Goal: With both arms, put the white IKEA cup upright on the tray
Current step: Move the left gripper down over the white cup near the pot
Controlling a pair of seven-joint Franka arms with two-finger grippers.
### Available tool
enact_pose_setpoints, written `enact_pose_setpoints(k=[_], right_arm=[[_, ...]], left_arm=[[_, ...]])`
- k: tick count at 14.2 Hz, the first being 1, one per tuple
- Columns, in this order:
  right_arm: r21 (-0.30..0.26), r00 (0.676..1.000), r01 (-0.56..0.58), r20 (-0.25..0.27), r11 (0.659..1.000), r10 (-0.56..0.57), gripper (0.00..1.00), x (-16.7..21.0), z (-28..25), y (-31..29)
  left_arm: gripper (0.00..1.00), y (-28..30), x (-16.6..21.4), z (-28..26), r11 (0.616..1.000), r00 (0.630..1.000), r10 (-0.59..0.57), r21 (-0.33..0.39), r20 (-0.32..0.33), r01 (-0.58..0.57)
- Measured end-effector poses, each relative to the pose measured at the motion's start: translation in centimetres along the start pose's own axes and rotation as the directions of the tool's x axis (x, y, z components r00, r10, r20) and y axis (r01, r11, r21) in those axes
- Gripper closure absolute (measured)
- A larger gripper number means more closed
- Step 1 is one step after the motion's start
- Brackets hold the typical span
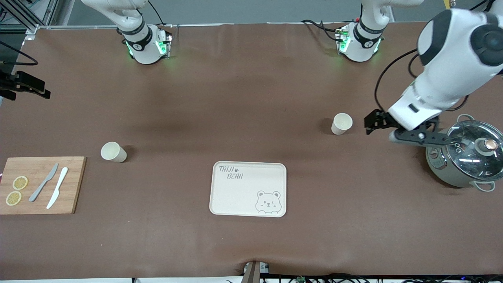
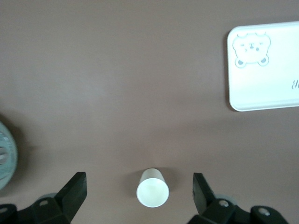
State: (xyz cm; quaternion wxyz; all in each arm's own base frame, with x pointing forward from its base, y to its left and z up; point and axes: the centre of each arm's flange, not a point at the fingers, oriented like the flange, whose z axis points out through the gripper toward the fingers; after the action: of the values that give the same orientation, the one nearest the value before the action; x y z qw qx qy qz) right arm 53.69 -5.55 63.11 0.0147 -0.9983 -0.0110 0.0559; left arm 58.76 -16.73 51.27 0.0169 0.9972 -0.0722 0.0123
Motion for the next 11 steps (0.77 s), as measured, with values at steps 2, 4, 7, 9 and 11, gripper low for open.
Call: enact_pose_setpoints(k=[2,4,7,9,11], right_arm=[[0.000,1.000,0.000,0.000,1.000,0.000,0.00,0.0,0.0,0.0],[0.000,1.000,0.000,0.001,1.000,0.000,0.00,0.0,0.0,0.0],[0.001,1.000,0.000,0.004,1.000,0.000,0.00,0.0,0.2,0.0],[0.001,1.000,0.000,0.006,1.000,0.000,0.00,0.0,0.3,0.0],[0.001,1.000,0.000,0.007,1.000,0.000,0.00,0.1,0.3,0.0]], left_arm=[[0.00,1.3,0.5,2.5,1.000,0.999,0.010,0.002,0.036,-0.010],[0.00,2.0,0.8,4.0,1.000,0.999,0.020,0.001,0.041,-0.020],[0.00,3.0,0.3,7.0,0.999,0.999,0.034,-0.002,0.023,-0.034],[0.00,3.0,-0.9,10.1,0.999,0.999,0.036,-0.004,-0.002,-0.036],[0.00,2.4,-3.2,13.2,0.999,0.999,0.034,-0.004,-0.020,-0.034]])
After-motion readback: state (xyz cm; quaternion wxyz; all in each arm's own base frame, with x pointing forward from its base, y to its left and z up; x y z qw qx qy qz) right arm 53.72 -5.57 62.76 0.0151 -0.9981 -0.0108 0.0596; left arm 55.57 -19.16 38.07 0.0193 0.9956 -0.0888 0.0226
